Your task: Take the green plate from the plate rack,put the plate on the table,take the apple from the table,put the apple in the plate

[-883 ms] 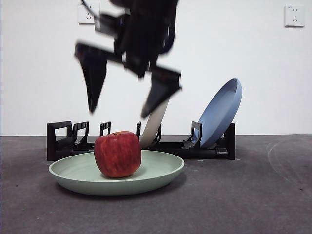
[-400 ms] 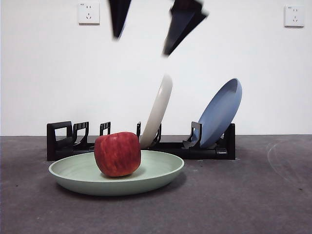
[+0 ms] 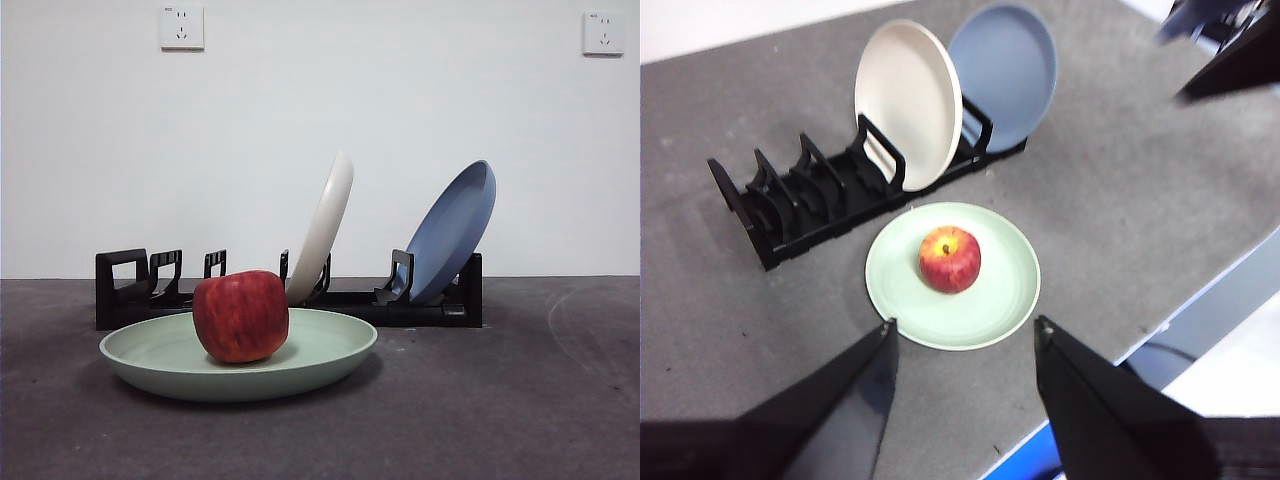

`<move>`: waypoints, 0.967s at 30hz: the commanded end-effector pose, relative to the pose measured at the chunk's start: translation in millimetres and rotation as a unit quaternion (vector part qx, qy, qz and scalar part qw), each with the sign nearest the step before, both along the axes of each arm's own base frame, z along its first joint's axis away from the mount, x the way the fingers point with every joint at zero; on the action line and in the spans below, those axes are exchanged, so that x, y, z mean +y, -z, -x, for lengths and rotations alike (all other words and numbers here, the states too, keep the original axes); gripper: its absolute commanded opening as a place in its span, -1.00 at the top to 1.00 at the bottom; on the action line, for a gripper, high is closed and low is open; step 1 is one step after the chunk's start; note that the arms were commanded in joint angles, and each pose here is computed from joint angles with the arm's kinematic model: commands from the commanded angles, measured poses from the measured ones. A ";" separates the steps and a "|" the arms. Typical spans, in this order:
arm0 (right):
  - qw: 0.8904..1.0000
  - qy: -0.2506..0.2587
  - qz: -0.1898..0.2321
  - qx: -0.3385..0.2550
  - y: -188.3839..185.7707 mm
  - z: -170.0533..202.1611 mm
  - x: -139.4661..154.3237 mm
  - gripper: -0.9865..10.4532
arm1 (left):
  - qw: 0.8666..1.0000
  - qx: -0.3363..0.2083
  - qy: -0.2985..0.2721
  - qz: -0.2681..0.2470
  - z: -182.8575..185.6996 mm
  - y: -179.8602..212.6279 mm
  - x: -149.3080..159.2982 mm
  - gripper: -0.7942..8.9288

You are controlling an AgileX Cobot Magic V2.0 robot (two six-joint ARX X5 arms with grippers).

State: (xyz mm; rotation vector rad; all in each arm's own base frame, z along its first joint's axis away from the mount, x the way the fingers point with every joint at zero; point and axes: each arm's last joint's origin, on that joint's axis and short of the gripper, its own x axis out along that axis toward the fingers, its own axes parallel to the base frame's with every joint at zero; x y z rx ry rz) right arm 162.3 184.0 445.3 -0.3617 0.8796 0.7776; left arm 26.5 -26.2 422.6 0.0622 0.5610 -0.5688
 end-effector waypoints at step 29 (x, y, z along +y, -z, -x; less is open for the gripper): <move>0.997 0.027 -0.063 -0.023 3.5 83.8 -94.2 0.85 | 0.994 0.046 0.090 -0.048 -22.1 4.2 -51.2 0.85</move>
